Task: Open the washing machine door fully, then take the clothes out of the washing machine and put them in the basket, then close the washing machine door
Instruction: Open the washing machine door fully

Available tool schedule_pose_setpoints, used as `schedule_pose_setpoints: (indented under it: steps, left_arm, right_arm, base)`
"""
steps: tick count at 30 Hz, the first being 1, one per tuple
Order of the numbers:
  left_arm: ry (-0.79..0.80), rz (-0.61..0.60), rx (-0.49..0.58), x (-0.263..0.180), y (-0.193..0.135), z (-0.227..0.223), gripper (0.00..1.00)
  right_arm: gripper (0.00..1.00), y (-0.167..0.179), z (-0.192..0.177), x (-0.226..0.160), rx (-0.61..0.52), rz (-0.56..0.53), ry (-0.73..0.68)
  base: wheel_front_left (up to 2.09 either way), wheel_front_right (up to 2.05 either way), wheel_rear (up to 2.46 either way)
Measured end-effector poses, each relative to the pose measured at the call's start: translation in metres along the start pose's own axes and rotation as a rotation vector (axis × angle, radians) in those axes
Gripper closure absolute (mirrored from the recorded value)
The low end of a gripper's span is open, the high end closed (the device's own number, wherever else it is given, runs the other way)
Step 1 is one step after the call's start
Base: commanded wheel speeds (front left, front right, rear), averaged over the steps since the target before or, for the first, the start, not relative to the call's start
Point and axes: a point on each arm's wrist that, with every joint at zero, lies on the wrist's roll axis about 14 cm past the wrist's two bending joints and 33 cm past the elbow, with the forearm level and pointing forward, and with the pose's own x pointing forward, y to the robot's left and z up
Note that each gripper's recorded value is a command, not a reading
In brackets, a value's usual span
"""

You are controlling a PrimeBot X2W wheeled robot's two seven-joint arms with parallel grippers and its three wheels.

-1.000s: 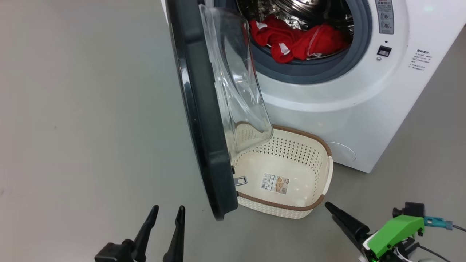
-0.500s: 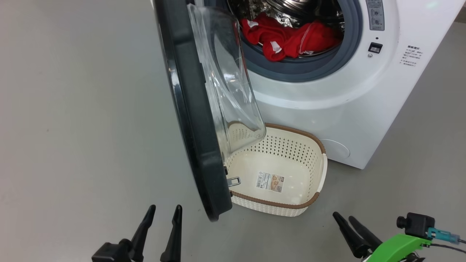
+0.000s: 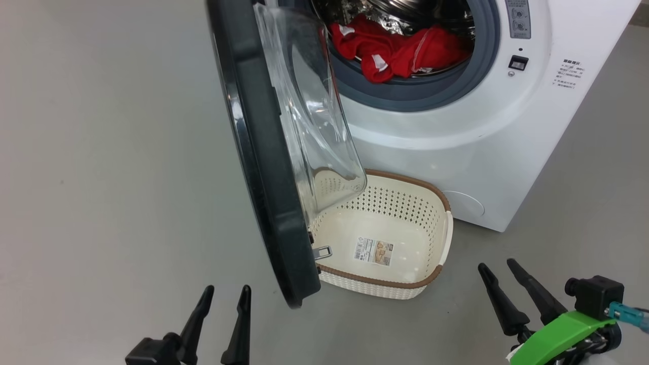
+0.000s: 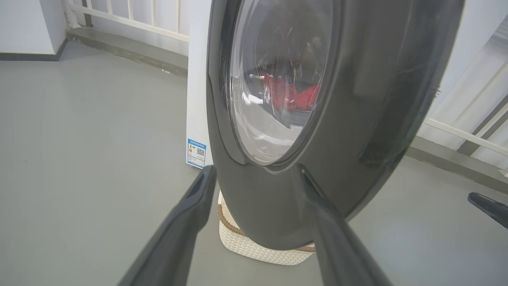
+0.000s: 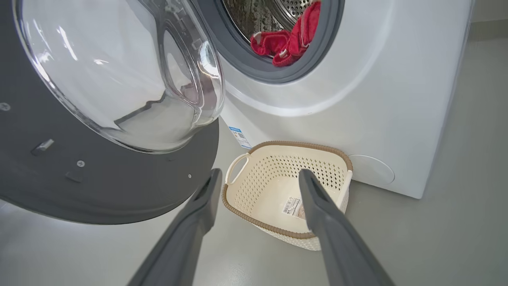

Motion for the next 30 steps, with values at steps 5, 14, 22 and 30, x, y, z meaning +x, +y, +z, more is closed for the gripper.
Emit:
schedule_pose_setpoints:
  steps: [5, 14, 22, 30]
  left_arm:
    - [0.0, 0.0, 0.0, 0.001, 0.0, 0.0, 0.0]
    - [-0.006, -0.001, -0.001, 0.0, 0.0, 0.002, 0.0]
    - [-0.011, 0.002, -0.002, -0.001, 0.001, 0.003, 0.0]
    - [-0.013, -0.004, -0.004, 0.0, -0.001, 0.004, 0.0]
  right_arm:
    - [0.0, 0.005, 0.006, -0.006, -0.051, -0.009, -0.052]
    - [0.0, 0.005, 0.034, -0.017, -0.144, -0.054, -0.178]
    - [0.0, -0.006, 0.037, -0.035, -0.185, -0.128, -0.21]
    - [0.0, -0.008, 0.028, -0.041, -0.195, -0.146, -0.185]
  base:
    - [0.0, 0.0, 0.0]
    - [0.0, 0.0, 0.0]
    - [0.0, 0.0, 0.0]
    - [0.0, 0.0, 0.0]
